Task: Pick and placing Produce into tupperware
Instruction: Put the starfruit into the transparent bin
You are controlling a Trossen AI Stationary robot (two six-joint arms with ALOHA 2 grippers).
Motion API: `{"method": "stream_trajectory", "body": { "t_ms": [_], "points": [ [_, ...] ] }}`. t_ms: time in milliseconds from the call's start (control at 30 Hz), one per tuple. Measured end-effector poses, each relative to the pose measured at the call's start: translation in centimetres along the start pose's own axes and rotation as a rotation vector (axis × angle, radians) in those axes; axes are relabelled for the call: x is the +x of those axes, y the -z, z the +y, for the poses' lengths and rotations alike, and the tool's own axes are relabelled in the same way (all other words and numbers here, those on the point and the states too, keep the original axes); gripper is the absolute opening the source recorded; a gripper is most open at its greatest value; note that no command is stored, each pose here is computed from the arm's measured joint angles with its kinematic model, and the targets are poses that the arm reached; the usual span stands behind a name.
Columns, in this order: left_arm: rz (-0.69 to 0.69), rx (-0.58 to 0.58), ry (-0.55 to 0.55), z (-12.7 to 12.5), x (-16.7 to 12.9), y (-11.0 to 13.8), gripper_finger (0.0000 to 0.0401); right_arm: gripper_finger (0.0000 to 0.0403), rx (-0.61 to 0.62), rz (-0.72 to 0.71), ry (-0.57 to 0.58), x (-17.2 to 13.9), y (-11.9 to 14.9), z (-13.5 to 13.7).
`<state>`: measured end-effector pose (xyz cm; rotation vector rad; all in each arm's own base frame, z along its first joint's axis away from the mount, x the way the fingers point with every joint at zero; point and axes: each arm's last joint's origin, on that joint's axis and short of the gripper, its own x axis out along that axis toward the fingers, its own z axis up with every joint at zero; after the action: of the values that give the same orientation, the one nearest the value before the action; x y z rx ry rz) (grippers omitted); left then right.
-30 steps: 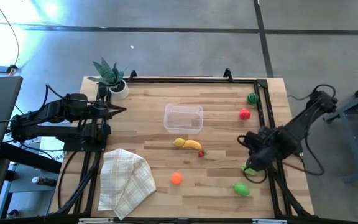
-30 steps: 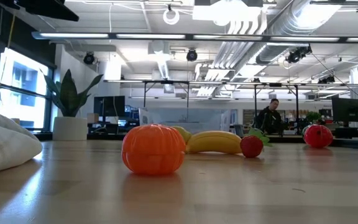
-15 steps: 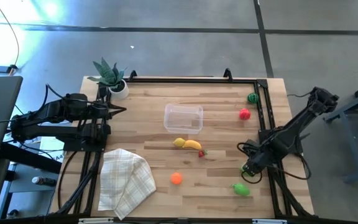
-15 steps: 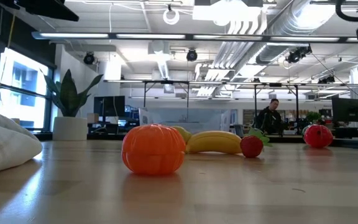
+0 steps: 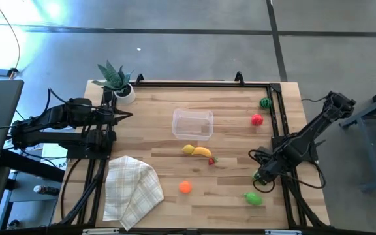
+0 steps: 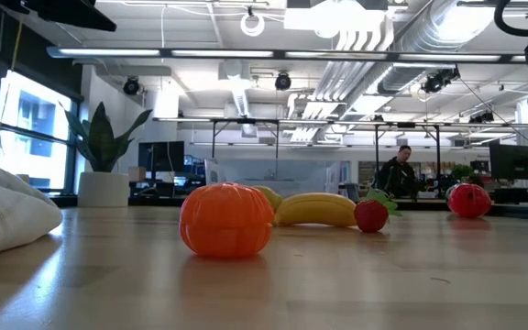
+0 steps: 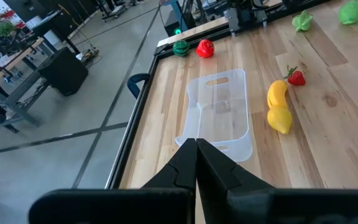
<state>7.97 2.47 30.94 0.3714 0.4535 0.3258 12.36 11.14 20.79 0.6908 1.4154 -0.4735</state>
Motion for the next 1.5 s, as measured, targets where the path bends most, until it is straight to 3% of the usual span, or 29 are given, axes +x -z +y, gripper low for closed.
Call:
{"method": "stream_trajectory", "body": {
  "t_ms": [200, 533, 1067, 1300, 1500],
  "points": [
    [0.000, 0.000, -0.001, 0.0, 0.0, 0.0, 0.0001, 0.0198, 0.005, -0.015, 0.010, 0.0, 0.0, -0.1],
    [0.000, 0.000, 0.000, 0.0, 0.0, 0.0, 0.0001, 0.0230, -0.036, 0.000, 0.075, 1.8, 1.0, 1.1],
    [0.000, 0.000, 0.000, 0.0, 0.0, 0.0, 0.0001, 0.0296, -0.073, -0.029, 0.048, 2.8, 2.2, 1.9],
    [0.000, 0.000, 0.000, 0.0, 0.0, 0.0, 0.0001, 0.0303, -0.067, -0.018, -0.018, 5.2, 2.3, 1.2],
    [0.000, 0.000, 0.000, 0.0, 0.0, 0.0, 0.0001, 0.0303, -0.071, -0.011, 0.004, 5.5, 2.3, 0.8]
  ]
}}
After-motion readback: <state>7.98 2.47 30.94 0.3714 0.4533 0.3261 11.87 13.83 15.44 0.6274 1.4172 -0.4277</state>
